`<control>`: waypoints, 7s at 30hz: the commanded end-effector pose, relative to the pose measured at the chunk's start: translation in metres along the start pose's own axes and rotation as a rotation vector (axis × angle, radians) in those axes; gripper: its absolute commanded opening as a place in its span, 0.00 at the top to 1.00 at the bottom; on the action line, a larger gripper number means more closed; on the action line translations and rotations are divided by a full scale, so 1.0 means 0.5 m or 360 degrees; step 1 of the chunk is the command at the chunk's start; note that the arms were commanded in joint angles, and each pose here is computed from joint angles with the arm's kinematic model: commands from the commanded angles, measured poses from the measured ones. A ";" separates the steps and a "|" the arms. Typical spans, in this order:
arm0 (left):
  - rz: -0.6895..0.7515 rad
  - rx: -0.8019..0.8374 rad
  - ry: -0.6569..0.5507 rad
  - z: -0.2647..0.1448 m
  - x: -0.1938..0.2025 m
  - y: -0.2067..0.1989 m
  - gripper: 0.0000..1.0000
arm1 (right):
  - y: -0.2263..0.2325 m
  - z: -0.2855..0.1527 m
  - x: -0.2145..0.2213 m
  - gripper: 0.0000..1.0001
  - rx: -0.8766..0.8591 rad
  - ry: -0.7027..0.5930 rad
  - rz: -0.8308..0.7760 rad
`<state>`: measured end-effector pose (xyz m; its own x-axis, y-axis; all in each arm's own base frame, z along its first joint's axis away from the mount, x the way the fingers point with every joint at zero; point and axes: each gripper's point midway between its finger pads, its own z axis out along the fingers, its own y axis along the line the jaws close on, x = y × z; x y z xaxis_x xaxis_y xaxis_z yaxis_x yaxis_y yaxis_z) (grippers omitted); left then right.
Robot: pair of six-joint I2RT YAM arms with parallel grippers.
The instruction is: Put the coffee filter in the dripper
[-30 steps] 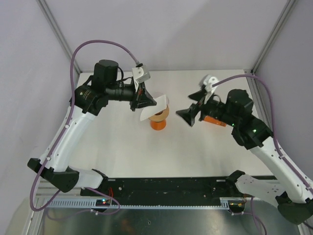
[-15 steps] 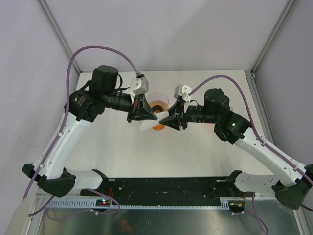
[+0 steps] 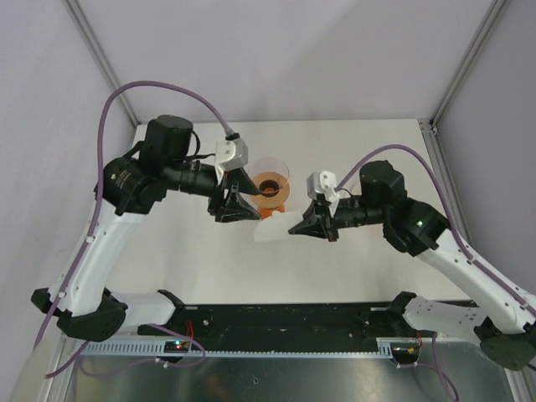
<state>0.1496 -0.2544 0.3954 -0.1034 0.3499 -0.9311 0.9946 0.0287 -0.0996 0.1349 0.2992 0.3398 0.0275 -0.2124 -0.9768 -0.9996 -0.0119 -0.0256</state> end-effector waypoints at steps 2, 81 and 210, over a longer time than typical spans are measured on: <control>0.0065 -0.0035 0.0042 -0.028 0.007 -0.032 0.43 | 0.071 -0.043 -0.010 1.00 -0.0174 -0.0007 -0.0126; 0.0229 0.0231 0.0112 0.029 -0.015 -0.118 0.66 | 0.083 -0.008 -0.009 1.00 -0.0129 0.0040 -0.0091; 0.0096 0.0544 0.0006 0.051 0.090 -0.137 0.44 | 0.131 -0.016 0.033 1.00 -0.0368 0.0106 0.0022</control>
<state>0.0900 -0.2569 0.3379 -0.0614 0.3814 -0.9224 0.9555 -0.2446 -0.1648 0.0690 0.2825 0.3094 0.0065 -0.3220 -0.9467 -0.9672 -0.2425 0.0758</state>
